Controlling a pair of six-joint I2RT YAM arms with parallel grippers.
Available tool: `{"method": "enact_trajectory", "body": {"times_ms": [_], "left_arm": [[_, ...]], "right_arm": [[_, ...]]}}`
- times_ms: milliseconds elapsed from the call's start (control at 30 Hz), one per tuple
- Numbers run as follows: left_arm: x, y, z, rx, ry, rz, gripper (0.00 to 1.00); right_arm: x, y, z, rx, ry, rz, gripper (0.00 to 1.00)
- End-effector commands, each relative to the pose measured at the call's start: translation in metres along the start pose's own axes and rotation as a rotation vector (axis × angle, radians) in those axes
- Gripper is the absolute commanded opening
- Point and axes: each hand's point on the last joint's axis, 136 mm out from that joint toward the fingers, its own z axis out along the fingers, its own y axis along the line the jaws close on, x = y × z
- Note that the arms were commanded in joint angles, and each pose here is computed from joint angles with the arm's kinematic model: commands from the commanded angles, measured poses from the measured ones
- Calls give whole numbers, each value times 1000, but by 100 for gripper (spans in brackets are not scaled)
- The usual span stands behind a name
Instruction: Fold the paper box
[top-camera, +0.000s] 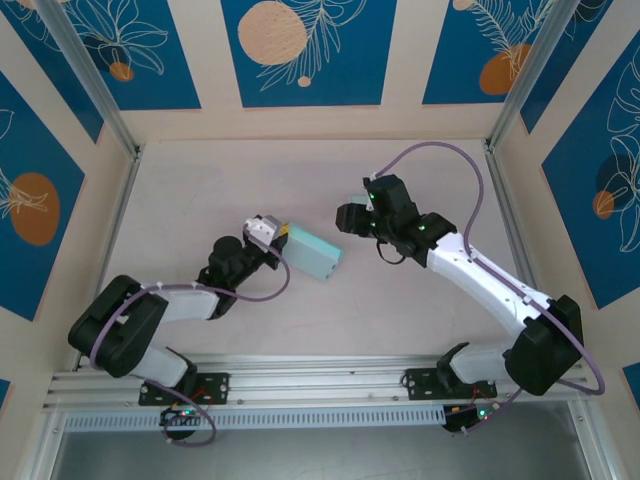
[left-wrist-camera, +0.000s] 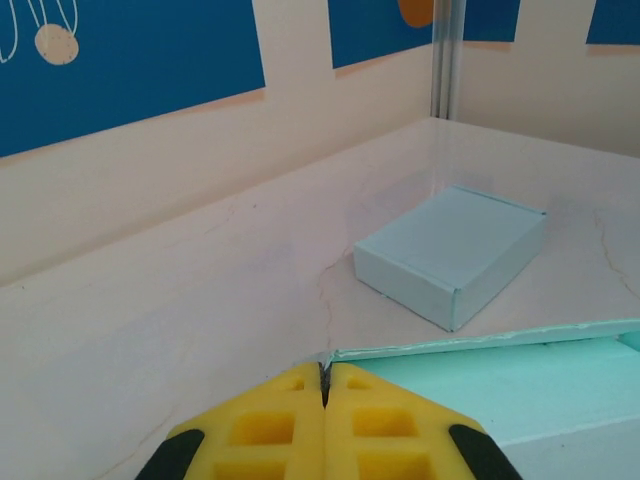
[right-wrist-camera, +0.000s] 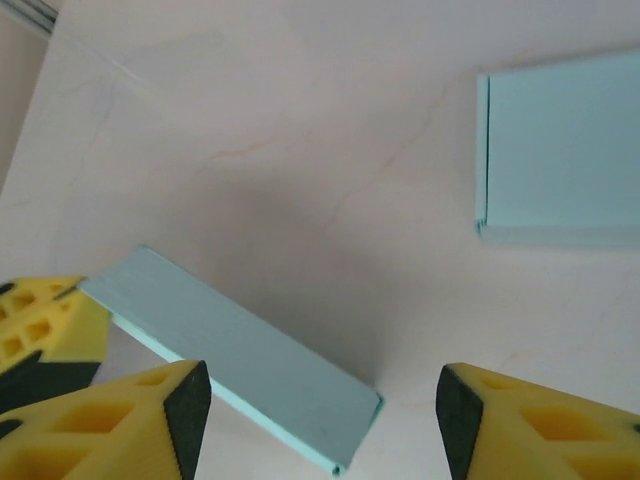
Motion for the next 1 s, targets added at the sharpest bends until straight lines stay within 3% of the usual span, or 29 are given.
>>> {"method": "enact_trajectory", "body": {"times_ms": [0,233,400,567,633,867,967], "left_arm": [[-16,-7,5,33,-63,40,0],[7,-5,13,25,-10,26,0],[15,-2,16,8,-3,18,0],[14,0,20,4,-8,18,0],[14,1,21,5,-7,19,0],[17,3,21,3,4,13,0],[18,4,22,0,8,6,0]], "right_arm": [[22,1,11,-47,95,69,68],[36,-12,27,-5,143,65,69],[36,-8,19,-34,116,43,70],[48,22,5,-219,40,-236,90],[51,10,7,-170,3,-347,98],[61,-4,36,-159,21,-469,100],[69,2,48,-219,18,-509,100]]}}
